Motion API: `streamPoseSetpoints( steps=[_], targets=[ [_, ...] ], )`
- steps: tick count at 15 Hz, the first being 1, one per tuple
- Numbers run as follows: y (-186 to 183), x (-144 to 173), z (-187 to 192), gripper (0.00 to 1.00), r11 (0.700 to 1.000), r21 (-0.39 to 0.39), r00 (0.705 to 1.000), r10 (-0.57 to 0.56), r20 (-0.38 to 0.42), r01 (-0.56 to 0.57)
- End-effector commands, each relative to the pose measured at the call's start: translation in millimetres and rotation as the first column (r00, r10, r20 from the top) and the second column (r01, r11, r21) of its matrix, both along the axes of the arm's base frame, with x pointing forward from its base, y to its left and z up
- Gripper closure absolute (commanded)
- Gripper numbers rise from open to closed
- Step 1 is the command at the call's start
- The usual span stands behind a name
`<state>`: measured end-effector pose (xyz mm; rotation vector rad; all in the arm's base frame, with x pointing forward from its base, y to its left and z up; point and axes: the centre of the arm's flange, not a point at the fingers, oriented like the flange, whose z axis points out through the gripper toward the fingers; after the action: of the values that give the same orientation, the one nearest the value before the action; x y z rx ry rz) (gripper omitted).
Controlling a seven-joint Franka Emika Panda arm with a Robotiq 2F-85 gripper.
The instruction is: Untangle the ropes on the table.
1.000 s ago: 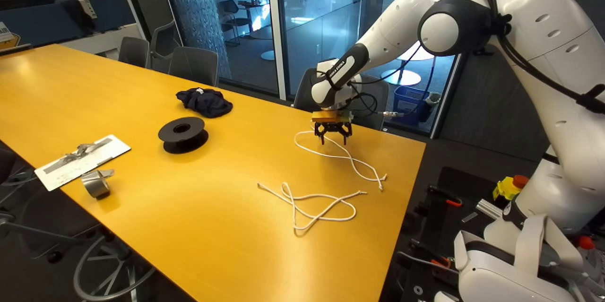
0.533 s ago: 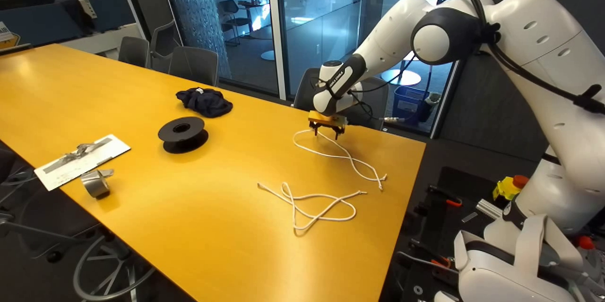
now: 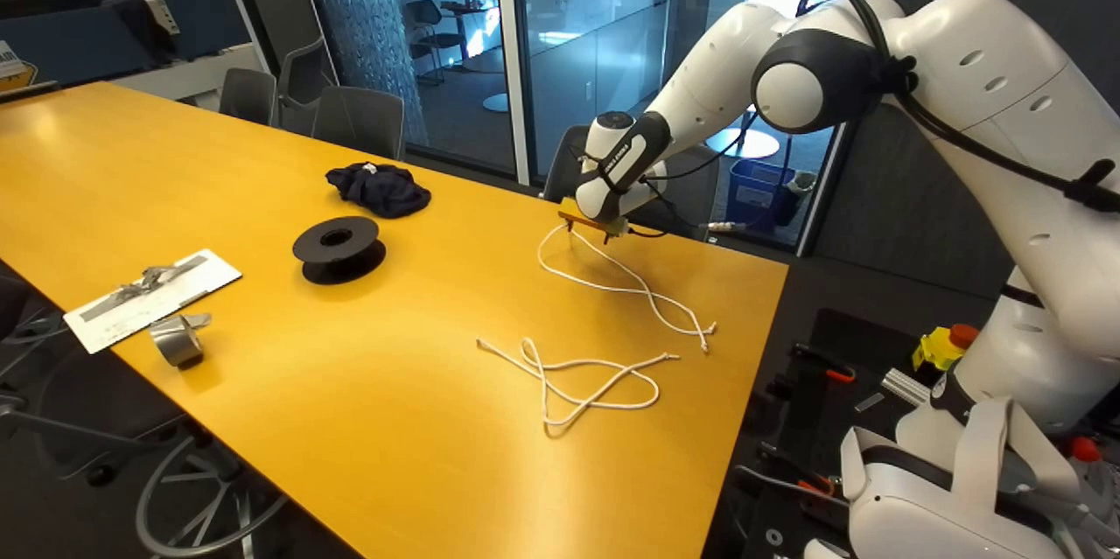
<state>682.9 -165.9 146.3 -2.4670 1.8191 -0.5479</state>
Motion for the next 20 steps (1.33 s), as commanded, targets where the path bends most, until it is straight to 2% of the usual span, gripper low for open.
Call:
streamPoseSetpoints(
  steps=[1,7,8,10,12,15,17,20],
  targets=[
    [18.2,26.5,18.1,0.0,0.999,-0.051,0.994,-0.001,0.113,0.007],
    [40.5,50.3,22.4,0.0,0.997,-0.062,0.989,0.047,0.139,-0.039],
    [42.1,50.0,23.1,0.0,0.997,-0.059,0.99,0.054,0.132,-0.047],
    [44.7,42.4,28.7,0.0,0.998,-0.029,0.996,0.058,0.07,-0.056],
    [47.9,29.8,38.0,0.0,0.998,-0.016,0.998,0.055,-0.002,-0.055],
    [58.6,-4.9,60.7,0.0,0.994,0.011,0.985,0.107,-0.133,-0.107],
    [64.0,-28.0,70.7,0.0,0.99,0.036,0.971,0.143,-0.191,-0.138],
    [71.2,-64.4,79.9,0.0,0.972,0.081,0.943,0.236,-0.235,-0.223]
  ],
)
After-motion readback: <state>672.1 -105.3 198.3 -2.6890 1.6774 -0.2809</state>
